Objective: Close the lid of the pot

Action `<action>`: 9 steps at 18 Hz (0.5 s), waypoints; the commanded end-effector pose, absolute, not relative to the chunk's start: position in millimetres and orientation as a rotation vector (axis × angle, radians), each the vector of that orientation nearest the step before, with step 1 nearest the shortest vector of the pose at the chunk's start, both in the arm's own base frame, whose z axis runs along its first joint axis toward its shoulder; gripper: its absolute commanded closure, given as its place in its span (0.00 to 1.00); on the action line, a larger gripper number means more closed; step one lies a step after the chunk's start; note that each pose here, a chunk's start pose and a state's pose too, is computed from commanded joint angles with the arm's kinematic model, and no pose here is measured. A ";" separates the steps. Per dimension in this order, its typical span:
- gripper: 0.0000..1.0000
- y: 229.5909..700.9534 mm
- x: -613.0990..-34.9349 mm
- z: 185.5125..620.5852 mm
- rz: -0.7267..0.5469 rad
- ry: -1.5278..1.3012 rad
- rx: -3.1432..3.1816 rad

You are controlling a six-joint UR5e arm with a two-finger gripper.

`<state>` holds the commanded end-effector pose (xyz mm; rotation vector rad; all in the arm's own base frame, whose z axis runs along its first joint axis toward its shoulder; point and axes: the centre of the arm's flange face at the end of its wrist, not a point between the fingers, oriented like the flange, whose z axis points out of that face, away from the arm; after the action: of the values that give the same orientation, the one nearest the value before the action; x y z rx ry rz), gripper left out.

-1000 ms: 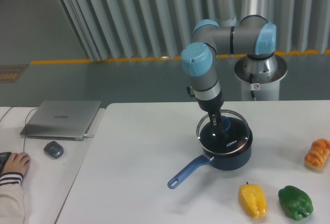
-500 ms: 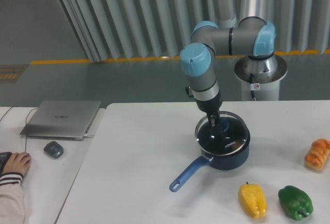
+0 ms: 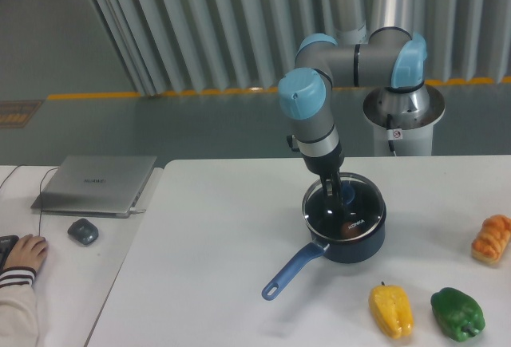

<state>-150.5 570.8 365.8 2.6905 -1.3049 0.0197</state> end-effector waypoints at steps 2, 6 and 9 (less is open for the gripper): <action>0.58 570.5 -150.4 366.7 0.018 -1.307 2.690; 0.44 570.8 -150.5 365.8 0.019 -1.295 2.695; 0.37 571.9 -148.1 366.2 0.013 -1.297 2.697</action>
<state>-148.1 571.9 366.2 2.6972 -1.2975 0.0126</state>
